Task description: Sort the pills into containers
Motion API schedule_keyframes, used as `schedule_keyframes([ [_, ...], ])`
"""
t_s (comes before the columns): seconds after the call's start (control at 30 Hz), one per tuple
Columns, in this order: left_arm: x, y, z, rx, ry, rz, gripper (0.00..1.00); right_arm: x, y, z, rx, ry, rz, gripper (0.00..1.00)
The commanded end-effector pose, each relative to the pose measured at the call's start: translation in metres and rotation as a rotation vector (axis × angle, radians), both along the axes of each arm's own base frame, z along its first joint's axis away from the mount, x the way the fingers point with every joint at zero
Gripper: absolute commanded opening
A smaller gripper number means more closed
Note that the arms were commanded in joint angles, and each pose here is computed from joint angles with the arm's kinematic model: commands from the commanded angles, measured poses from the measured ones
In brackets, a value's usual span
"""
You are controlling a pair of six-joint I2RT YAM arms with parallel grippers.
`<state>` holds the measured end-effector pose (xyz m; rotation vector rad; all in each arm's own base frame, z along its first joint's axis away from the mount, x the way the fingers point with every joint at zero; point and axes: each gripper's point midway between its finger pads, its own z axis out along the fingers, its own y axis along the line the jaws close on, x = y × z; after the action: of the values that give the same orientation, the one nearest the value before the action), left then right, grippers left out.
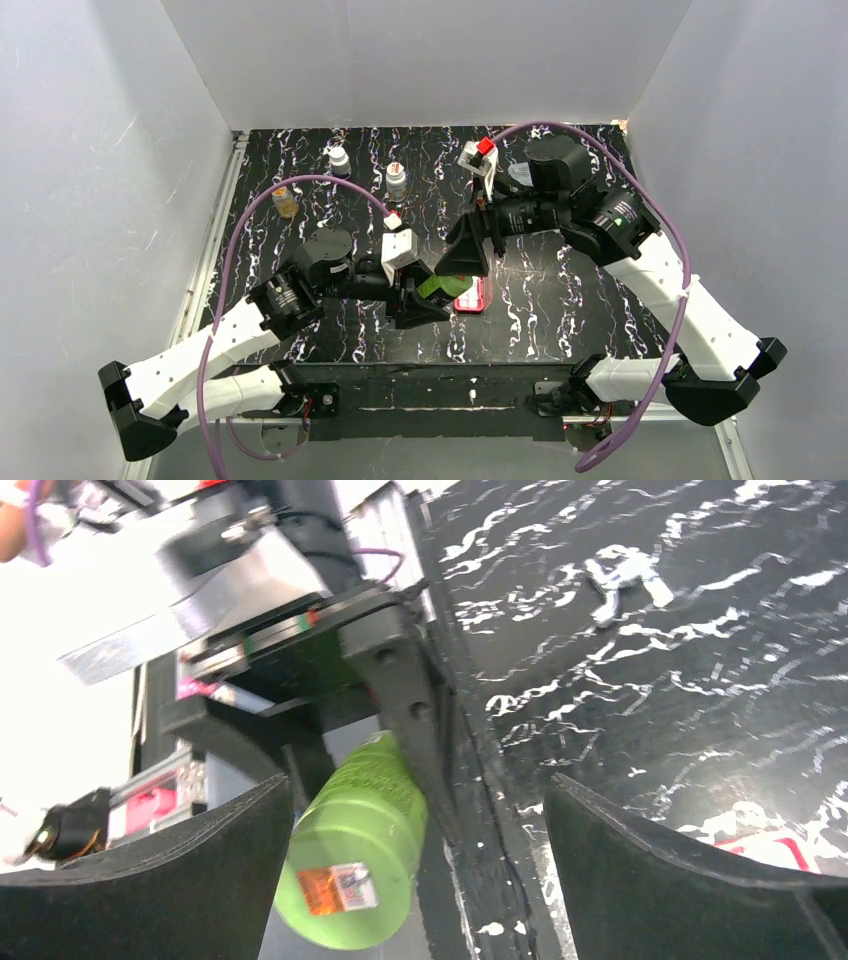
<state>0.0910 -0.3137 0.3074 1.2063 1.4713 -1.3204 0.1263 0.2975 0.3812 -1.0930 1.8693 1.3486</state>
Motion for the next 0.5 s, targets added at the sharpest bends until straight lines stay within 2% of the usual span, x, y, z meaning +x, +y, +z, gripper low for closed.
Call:
schedule_keyframes([
  [0.0, 0.026, 0.002, 0.009, -0.024, -0.140, 0.133, 0.00, 0.041, -0.004, -0.001, -0.060, 0.033, -0.262, 0.98],
  [0.17, 0.067, 0.003, -0.013, 0.050, -0.232, 0.304, 0.00, 0.053, -0.028, -0.025, -0.224, 0.232, -0.465, 0.98],
  [0.47, 0.108, 0.007, -0.043, 0.120, -0.409, 0.490, 0.00, 0.054, -0.017, -0.042, -0.216, 0.458, -0.467, 0.97],
])
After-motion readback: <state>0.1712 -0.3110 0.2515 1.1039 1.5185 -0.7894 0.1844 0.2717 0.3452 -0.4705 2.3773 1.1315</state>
